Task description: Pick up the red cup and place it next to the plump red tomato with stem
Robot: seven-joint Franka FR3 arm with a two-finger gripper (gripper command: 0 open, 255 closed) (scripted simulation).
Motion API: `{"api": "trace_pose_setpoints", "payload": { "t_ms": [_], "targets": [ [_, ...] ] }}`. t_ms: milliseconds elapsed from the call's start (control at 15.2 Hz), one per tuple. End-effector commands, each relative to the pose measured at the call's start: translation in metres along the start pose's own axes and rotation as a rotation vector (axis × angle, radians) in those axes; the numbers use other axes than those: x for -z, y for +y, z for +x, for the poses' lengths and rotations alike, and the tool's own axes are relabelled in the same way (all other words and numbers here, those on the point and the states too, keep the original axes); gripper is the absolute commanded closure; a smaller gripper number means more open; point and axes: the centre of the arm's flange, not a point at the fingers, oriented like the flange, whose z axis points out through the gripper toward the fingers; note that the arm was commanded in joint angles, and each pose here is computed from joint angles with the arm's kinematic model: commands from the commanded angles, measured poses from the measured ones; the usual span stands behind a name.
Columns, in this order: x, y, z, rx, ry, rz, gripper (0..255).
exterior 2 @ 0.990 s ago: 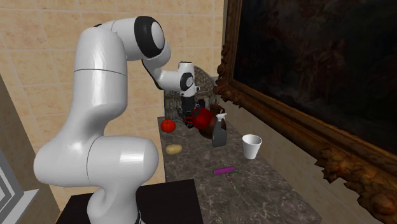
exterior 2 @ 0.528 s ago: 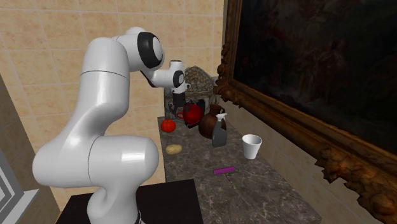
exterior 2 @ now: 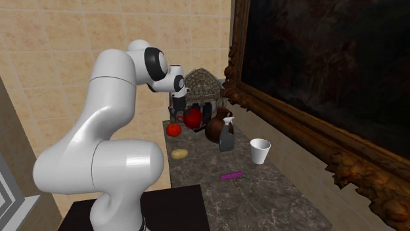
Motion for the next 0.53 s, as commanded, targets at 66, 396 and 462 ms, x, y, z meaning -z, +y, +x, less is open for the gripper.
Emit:
{"api": "trace_pose_setpoints", "payload": {
  "t_ms": [66,396,462],
  "targets": [
    [-0.016,-0.001,0.0,0.0,0.001,-0.001,255],
    [-0.042,-0.002,-0.001,0.0,0.001,-0.001,255],
    [-0.047,-0.002,-0.002,0.0,0.001,-0.001,255]
  ]
}}
